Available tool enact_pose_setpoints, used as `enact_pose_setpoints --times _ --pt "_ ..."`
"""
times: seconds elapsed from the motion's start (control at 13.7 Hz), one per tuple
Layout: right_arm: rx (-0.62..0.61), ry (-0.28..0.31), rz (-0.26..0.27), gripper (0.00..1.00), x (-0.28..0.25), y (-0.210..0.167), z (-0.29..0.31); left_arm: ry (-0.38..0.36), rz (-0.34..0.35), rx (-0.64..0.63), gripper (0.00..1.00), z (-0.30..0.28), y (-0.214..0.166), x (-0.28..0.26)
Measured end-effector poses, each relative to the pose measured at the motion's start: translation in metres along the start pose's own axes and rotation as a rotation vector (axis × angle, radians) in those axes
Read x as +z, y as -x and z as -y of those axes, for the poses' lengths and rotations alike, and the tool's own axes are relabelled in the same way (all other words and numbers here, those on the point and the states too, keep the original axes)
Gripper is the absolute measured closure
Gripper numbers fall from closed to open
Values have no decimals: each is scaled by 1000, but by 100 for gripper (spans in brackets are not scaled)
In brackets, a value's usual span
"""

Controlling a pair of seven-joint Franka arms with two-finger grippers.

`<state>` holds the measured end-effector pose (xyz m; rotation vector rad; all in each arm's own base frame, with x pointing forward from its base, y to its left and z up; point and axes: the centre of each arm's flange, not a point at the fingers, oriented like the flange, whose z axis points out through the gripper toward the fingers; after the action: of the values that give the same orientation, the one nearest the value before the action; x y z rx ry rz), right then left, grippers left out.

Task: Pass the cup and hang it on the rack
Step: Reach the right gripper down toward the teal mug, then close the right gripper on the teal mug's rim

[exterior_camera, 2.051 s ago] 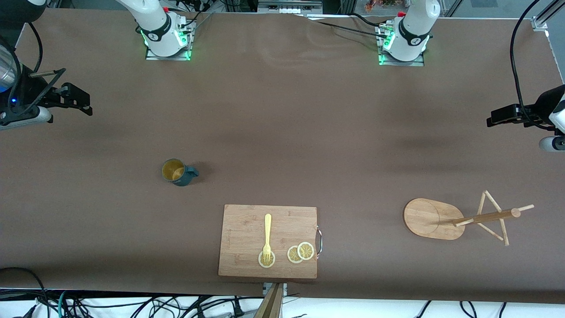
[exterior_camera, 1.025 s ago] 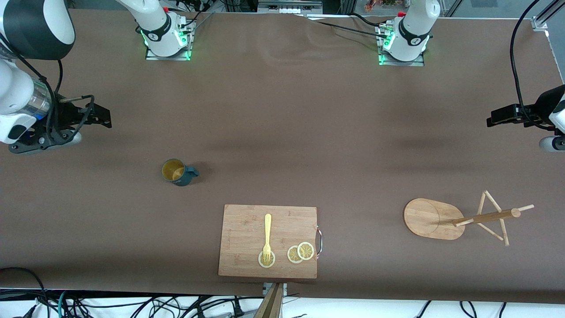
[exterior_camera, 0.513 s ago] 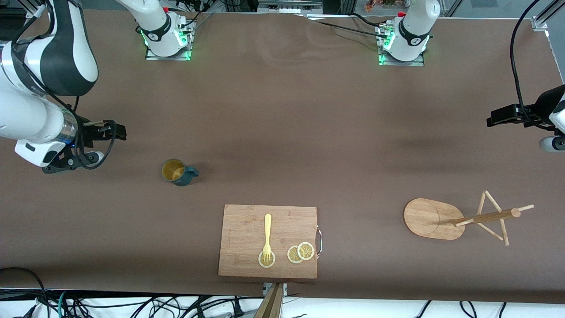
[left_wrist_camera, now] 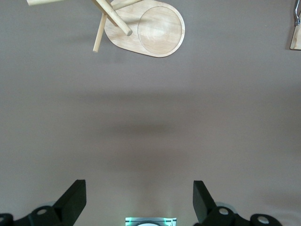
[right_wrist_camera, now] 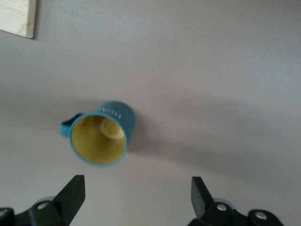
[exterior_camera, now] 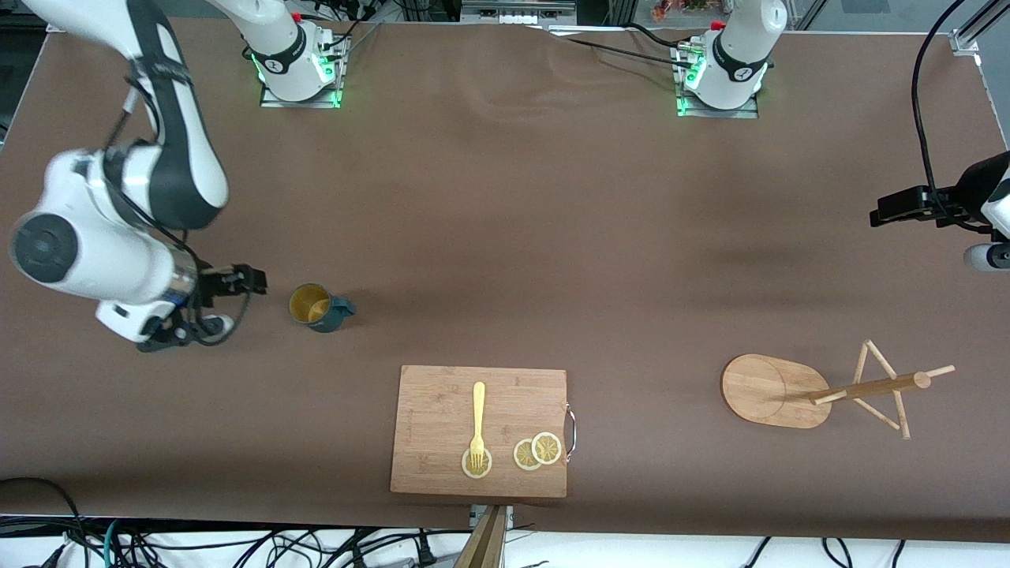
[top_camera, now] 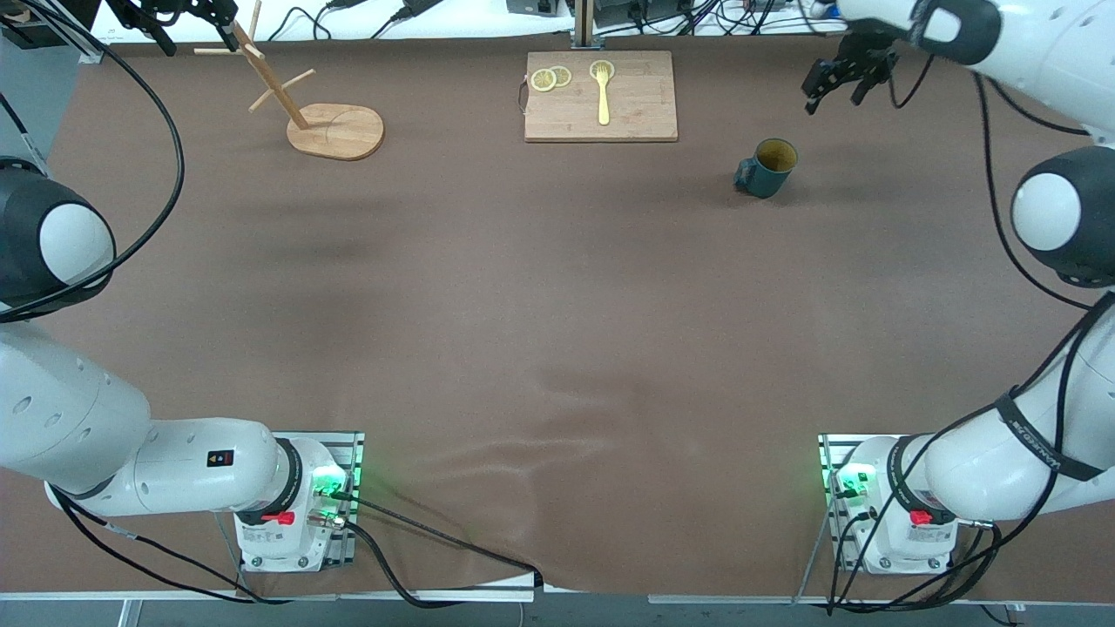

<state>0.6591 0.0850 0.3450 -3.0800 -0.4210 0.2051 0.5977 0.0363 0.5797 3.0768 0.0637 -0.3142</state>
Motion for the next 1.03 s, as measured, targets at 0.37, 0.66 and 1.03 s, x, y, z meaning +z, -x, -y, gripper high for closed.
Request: enact_pose_setpoints --times 0.37,0.66,1.03 --pt "-27 14 1 1 50 -16 22 0 0 0 0 0 0 0" --pt "-27 16 12 1 71 -20 21 0 0 0 0 0 0 0" --pt "-24 13 45 14 92 -14 20 0 0 0 0 0 0 0"
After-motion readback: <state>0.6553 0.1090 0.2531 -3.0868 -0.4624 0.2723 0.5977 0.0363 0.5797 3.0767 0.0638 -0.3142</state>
